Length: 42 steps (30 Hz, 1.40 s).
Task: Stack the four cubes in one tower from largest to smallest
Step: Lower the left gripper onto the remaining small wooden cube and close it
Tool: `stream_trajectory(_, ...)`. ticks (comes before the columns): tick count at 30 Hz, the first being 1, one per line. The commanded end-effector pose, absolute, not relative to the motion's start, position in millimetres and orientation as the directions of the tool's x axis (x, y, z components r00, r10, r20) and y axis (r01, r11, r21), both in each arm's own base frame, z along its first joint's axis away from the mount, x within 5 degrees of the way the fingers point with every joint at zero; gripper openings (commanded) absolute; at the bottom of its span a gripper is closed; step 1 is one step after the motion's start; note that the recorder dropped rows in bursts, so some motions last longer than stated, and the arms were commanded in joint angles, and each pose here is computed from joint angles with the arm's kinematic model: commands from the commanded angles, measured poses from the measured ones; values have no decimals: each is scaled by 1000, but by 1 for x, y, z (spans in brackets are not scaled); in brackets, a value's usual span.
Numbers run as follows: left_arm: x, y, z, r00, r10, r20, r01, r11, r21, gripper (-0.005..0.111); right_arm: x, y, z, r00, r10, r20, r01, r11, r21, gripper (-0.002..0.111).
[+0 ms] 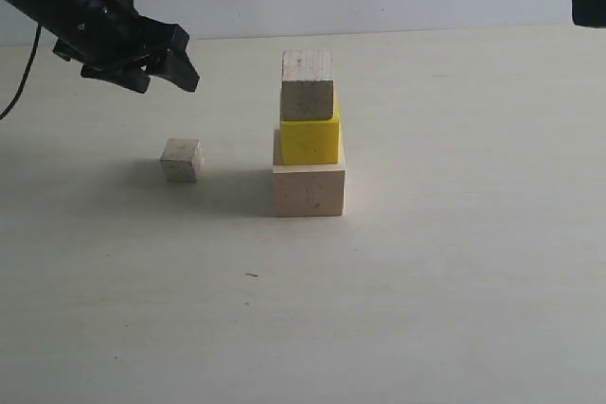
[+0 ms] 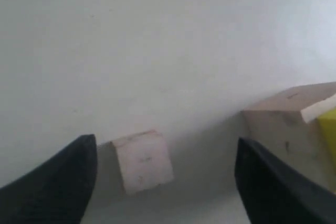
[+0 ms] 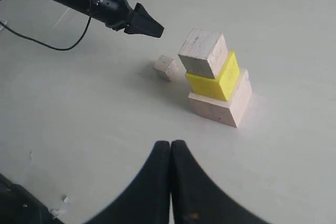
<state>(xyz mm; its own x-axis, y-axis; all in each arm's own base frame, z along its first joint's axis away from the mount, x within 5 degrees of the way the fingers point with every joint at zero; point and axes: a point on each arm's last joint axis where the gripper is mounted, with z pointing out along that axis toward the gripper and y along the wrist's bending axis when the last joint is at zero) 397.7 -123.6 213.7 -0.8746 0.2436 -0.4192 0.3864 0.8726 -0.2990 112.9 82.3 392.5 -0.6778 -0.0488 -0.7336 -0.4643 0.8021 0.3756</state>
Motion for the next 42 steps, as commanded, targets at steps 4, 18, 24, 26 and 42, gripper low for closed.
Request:
stream_trajectory(4,387,-148,201,-918,212,-334,296,928,-225,63,115,81,393,-654,-46,-755,-464,813,352,0)
stream_trajectory(18,385,-157,188,-926,234,-296,294,940,-176,70,115,81,393,-646,-60,-761,-474,812,339,0)
stream_trajectory(24,389,-156,186,-914,238,-328,300,941,-153,70,115,81,392,-645,-65,-762,-478,812,335,0)
stream_trajectory(26,390,-156,182,-917,238,-321,298,942,-153,70,115,81,392,-645,-65,-762,-478,812,335,0)
stream_trajectory(42,395,-158,142,-938,246,-245,286,947,-145,70,115,81,392,-641,-72,-764,-483,811,329,0)
